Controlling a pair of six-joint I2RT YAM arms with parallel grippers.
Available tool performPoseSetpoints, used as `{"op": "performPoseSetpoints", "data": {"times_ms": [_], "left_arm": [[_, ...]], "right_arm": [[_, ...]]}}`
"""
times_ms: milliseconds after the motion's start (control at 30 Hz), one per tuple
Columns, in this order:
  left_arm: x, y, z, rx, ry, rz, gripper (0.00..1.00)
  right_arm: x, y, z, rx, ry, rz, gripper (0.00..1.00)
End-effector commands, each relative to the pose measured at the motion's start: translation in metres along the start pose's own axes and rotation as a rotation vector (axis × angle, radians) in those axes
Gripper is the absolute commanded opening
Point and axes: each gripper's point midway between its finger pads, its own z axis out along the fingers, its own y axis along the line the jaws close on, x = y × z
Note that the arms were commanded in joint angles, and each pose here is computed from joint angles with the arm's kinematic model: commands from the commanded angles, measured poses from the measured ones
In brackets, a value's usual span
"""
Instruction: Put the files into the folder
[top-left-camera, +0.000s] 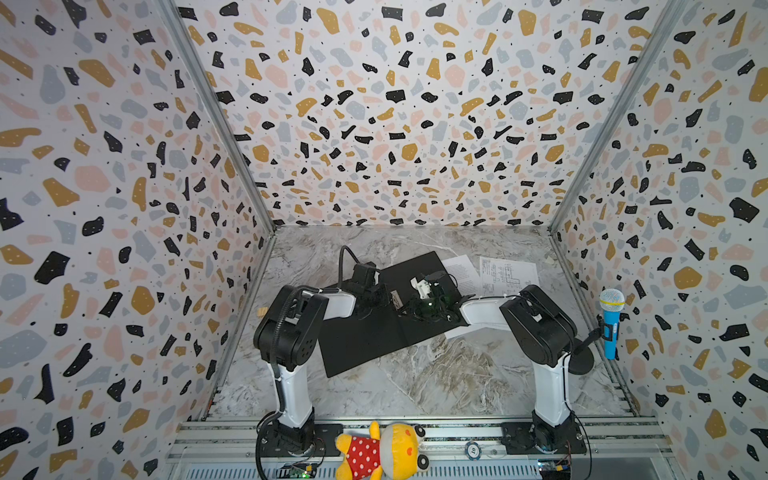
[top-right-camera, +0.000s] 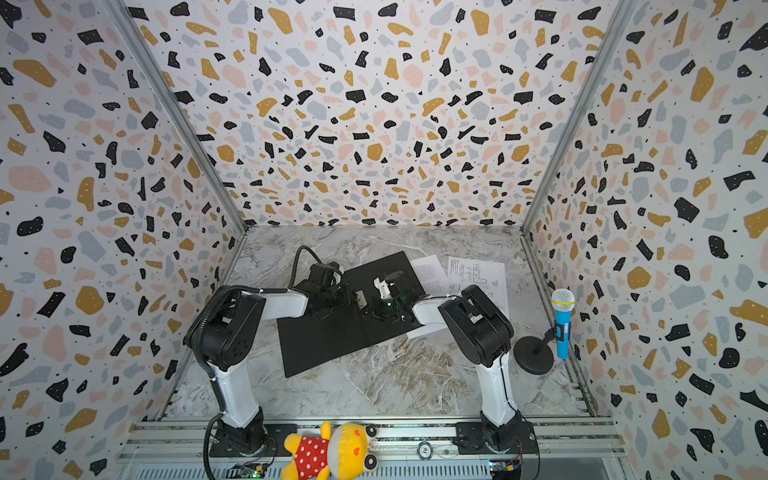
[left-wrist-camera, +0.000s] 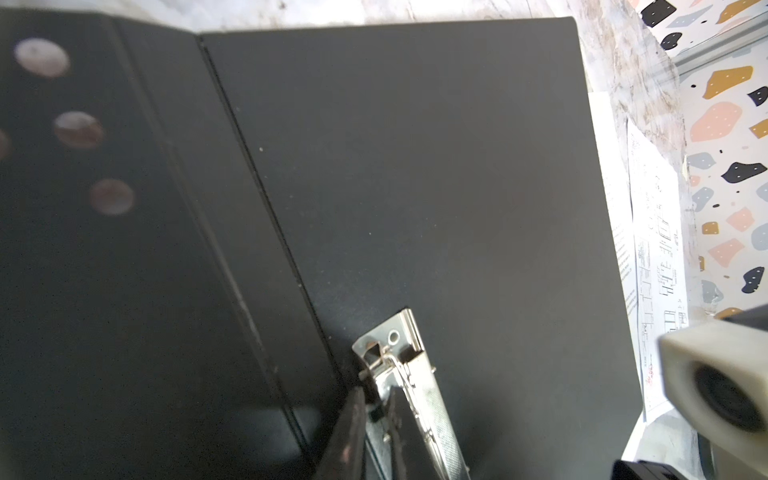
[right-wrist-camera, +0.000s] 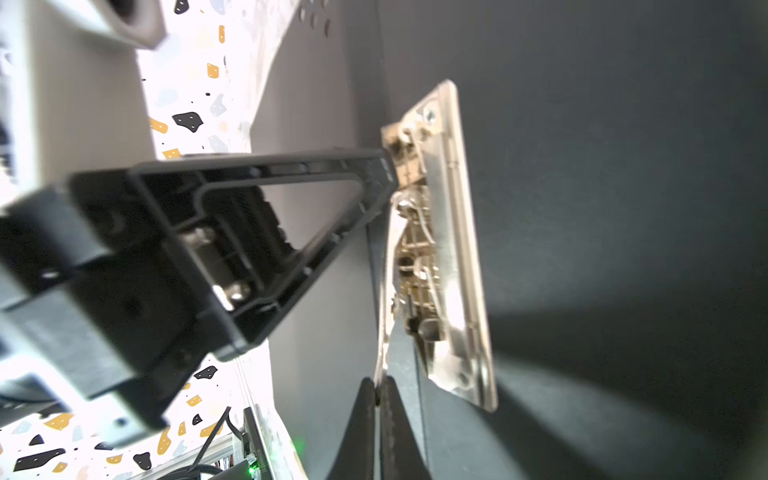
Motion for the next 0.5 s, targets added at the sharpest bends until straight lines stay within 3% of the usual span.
{"op": "performPoseSetpoints", "data": {"times_ms": [0, 333, 467], "left_arm": [[0.007, 0.001, -0.005, -0.023, 0.047, -0.014, 0.16], [-0.013, -0.022, -0.02, 0.031, 0.011, -0.002, 0.36], [-0.019, -0.03, -0.027, 0.048, -0.002, -0.005, 0.45]], "right_arm": [[0.009, -0.006, -0.007, 0.06, 0.029, 0.03, 0.12], [0.008, 0.002, -0.01, 0.039, 0.019, 0.023, 0.26], [0.002, 0.015, -0.015, 0.011, -0.004, 0.0, 0.39]]}}
